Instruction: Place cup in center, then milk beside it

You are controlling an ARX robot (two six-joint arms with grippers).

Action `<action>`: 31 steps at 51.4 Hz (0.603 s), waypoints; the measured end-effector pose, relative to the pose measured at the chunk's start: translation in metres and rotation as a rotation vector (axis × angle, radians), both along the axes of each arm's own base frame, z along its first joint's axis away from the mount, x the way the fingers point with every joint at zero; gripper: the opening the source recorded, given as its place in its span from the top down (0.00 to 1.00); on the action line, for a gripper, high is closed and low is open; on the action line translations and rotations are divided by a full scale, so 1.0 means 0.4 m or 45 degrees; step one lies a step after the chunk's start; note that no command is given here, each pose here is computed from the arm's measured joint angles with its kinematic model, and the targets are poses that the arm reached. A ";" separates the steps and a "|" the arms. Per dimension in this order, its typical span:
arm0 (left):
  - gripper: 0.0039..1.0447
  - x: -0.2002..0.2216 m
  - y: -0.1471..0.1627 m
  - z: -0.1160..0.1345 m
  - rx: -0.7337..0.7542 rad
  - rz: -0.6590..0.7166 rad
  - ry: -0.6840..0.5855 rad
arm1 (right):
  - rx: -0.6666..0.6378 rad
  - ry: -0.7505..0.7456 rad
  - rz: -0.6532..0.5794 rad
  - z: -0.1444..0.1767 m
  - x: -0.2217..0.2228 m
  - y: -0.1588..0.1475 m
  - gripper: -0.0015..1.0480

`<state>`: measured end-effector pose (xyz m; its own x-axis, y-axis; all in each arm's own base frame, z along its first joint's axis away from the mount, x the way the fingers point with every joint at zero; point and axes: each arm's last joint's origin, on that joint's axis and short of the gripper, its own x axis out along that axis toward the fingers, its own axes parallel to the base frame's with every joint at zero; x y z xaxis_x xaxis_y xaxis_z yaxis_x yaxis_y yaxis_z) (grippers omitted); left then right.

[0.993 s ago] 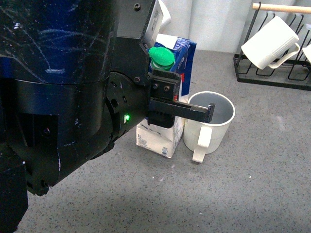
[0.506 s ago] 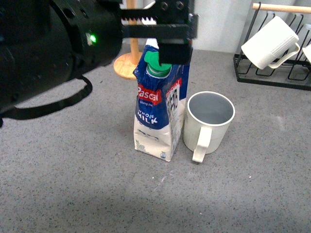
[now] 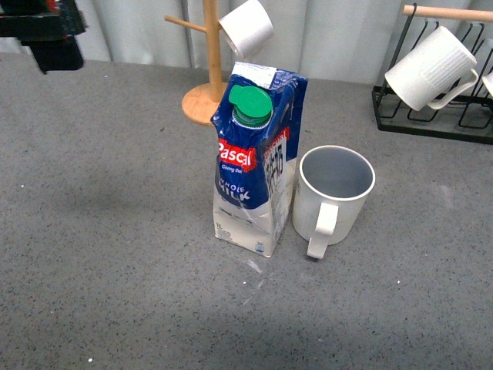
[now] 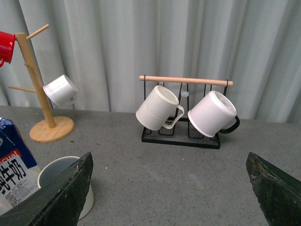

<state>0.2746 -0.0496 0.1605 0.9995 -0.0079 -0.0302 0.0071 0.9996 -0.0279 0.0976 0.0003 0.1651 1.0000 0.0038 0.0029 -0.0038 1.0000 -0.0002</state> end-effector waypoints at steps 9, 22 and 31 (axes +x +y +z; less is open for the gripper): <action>0.64 -0.096 0.047 0.006 0.014 0.002 -0.032 | 0.000 0.000 0.000 0.000 0.000 0.000 0.09; 0.96 -0.175 0.078 0.003 0.026 0.008 -0.022 | 0.000 0.000 0.000 0.000 0.000 0.000 0.09; 0.96 -0.226 0.093 0.003 0.027 0.004 -0.021 | 0.000 0.000 0.000 0.000 0.000 0.000 0.09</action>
<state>0.1841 -0.0123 0.1618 0.9999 -0.0042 -0.0139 0.0041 1.0000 -0.0068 0.0976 0.0003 0.1651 1.0000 0.0038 0.0029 -0.0038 1.0000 -0.0002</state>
